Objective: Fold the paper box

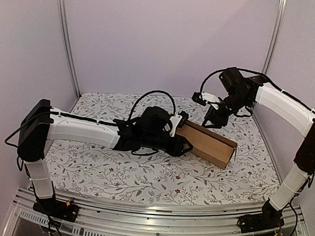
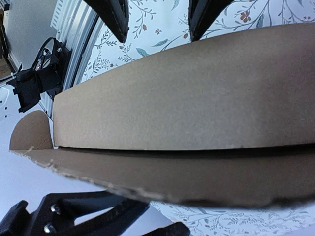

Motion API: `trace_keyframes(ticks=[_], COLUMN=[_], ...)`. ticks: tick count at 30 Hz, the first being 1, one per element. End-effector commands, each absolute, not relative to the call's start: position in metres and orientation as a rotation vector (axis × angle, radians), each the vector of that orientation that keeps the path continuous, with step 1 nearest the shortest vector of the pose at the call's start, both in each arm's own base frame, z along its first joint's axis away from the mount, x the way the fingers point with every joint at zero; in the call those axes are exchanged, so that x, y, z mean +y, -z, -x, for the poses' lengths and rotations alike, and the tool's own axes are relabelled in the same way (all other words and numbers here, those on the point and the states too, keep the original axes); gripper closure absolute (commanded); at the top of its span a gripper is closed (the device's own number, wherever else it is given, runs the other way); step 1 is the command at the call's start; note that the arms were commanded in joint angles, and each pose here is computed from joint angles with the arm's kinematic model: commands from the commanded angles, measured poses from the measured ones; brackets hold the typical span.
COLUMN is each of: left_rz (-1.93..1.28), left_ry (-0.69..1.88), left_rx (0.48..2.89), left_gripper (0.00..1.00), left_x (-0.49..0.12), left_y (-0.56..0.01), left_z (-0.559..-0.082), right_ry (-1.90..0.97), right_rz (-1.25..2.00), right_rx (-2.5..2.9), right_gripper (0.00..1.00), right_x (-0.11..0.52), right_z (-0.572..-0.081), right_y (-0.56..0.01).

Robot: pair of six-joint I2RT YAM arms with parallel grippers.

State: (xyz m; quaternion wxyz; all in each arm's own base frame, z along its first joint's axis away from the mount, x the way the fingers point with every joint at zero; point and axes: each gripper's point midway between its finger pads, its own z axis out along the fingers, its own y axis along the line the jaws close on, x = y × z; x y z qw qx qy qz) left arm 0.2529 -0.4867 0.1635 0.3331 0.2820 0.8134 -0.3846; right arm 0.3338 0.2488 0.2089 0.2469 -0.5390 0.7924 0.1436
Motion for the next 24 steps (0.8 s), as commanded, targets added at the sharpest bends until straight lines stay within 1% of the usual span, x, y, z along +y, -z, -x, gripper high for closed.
trace_keyframes(ticks=[1, 8, 12, 15, 18, 22, 24], left_rz=[-0.706, -0.727, -0.743, -0.74, -0.742, -0.755, -0.776], left_ry=[0.956, 0.883, 0.891, 0.887, 0.872, 0.867, 0.876], left_rx=[2.089, 2.014, 1.991, 1.962, 1.934, 1.949, 1.961], left_gripper=[0.58, 0.57, 0.57, 0.56, 0.55, 0.55, 0.55], left_x=[-0.478, -0.482, -0.492, -0.497, -0.5, -0.505, -0.506], left_y=[-0.171, -0.184, -0.189, -0.198, -0.205, -0.199, -0.196], left_z=[-0.258, -0.273, -0.278, -0.282, -0.29, -0.303, -0.302], right_ry=[-0.43, -0.432, -0.428, -0.427, -0.486, -0.483, -0.491], right_rz=[1.44, 1.45, 1.451, 1.399, 1.319, 1.268, 1.245], right_rx=[2.164, 2.195, 2.205, 2.243, 2.328, 2.412, 2.428], right_gripper=[0.55, 0.55, 0.55, 0.55, 0.55, 0.55, 0.55], right_x=[0.256, 0.252, 0.251, 0.242, 0.233, 0.218, 0.211], right_z=[-0.337, -0.336, -0.339, -0.353, -0.363, -0.368, -0.369], right_y=[-0.212, -0.203, -0.199, -0.199, -0.194, -0.18, -0.178])
